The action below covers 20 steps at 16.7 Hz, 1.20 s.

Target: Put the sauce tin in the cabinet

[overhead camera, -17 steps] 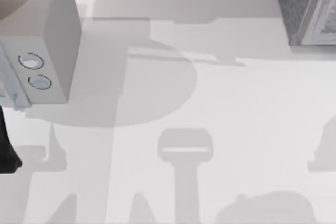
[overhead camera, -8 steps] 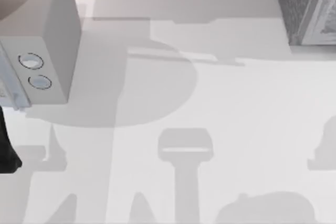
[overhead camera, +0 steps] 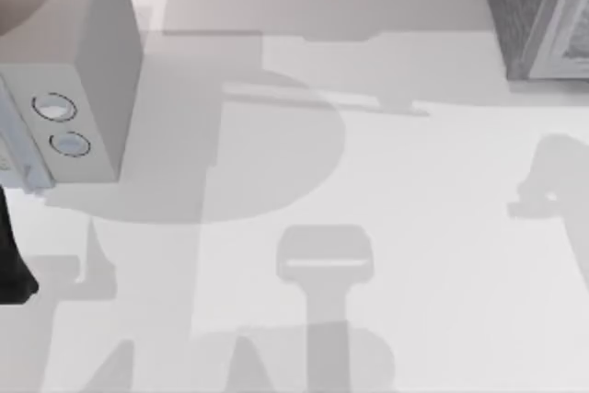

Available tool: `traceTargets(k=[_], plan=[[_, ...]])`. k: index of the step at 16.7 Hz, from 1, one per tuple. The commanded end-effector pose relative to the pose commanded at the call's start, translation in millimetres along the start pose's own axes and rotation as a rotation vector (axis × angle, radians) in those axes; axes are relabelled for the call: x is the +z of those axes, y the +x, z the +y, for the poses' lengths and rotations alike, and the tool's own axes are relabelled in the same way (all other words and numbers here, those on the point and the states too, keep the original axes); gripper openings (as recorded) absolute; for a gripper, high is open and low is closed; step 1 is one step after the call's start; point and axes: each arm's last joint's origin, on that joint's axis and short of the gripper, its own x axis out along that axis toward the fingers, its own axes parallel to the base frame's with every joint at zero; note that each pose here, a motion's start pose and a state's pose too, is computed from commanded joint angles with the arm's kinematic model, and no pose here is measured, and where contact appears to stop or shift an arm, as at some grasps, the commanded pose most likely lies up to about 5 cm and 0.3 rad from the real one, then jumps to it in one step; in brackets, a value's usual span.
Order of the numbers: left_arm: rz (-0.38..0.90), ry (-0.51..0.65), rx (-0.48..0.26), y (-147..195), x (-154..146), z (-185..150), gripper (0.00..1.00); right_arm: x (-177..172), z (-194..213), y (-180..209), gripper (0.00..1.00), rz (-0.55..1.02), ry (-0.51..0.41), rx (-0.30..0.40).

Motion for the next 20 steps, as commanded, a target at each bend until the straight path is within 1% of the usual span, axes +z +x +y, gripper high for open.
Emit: traceTargets(k=[3, 5, 6, 8, 10, 12, 14, 20], plan=[[0.000, 0.000, 0.000, 0, 0, 0, 1.00, 94, 2, 0, 0.00, -0.123, 0.004, -0.016], [0.000, 0.000, 0.000, 0, 0, 0, 1.00, 147, 3, -4, 0.00, -0.207, 0.019, -0.025], [0.000, 0.000, 0.000, 0, 0, 0, 1.00, 168, 4, -3, 0.00, -0.235, 0.028, -0.029], [0.000, 0.000, 0.000, 0, 0, 0, 1.00, 199, 7, 7, 0.00, -0.249, 0.040, -0.037], [0.000, 0.000, 0.000, 0, 0, 0, 1.00, 215, 12, 29, 0.00, -0.217, 0.040, -0.042], [0.000, 0.000, 0.000, 0, 0, 0, 1.00, 225, 18, 51, 0.00, -0.180, 0.036, -0.042], [0.000, 0.000, 0.000, 0, 0, 0, 1.00, 231, 23, 65, 0.00, -0.161, 0.033, -0.035], [0.000, 0.000, 0.000, 0, 0, 0, 1.00, 233, 24, 70, 0.00, -0.153, 0.034, -0.031]])
